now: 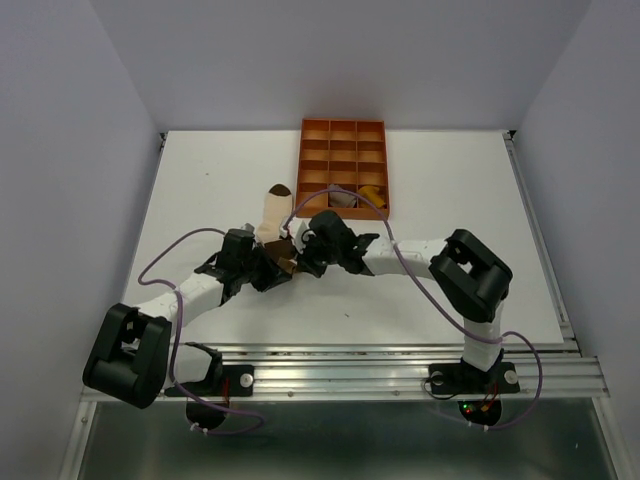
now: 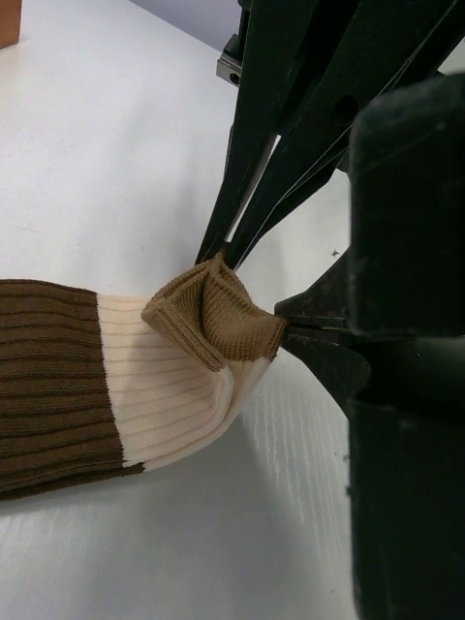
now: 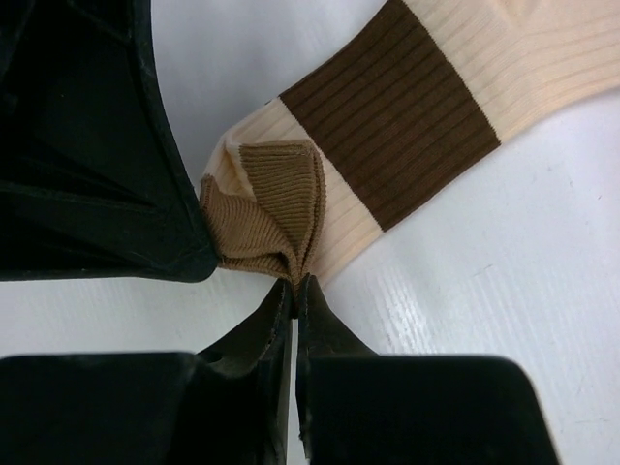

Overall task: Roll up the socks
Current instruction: Roll the sock at the center of the board.

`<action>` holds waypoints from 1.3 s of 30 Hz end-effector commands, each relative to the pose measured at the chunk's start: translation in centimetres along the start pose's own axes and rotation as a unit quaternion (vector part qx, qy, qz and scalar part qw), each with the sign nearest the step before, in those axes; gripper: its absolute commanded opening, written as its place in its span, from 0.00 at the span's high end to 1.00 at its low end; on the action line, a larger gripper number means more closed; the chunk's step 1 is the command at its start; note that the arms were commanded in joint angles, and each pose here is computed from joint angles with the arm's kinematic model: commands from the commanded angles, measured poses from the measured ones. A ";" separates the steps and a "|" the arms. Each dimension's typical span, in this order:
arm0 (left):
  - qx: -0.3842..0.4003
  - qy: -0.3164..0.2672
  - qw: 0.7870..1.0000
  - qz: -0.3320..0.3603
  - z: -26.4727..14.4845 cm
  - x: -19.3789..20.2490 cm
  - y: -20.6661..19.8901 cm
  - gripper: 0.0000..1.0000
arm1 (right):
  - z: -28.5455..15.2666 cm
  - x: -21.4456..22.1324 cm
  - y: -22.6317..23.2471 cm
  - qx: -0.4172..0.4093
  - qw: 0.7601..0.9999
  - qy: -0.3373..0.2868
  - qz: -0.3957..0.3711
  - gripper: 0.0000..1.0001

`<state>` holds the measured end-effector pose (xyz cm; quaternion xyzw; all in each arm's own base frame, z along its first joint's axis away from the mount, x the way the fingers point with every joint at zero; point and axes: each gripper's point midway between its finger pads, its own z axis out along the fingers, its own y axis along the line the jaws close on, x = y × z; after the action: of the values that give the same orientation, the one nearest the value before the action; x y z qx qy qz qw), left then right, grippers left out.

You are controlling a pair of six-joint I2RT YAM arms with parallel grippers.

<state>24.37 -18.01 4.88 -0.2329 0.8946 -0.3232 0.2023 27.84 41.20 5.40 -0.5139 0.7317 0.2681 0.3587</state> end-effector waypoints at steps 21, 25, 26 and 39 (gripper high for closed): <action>0.000 0.029 0.999 0.042 -1.8 1.9 1.2 0.80 | -2.3 -0.5 4.9 -0.078 0.966 0.133 0.207 0.99; -0.002 0.008 0.999 0.047 -2.6 1.3 1.0 0.46 | -1.2 -0.3 4.8 -0.084 0.963 0.150 0.207 0.99; -0.006 0.001 0.999 0.047 -2.8 1.1 1.1 0.34 | -0.8 0.4 4.7 -0.083 0.960 0.163 0.212 0.99; 0.008 -0.047 0.997 0.059 -4.3 -0.3 0.1 0.43 | 0.1 0.3 4.0 -0.085 0.958 0.172 0.215 0.99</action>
<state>21.23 -15.43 6.52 -0.2039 0.9030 -0.2940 0.2378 23.45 41.42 4.20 -0.4037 0.8590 0.2962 0.1067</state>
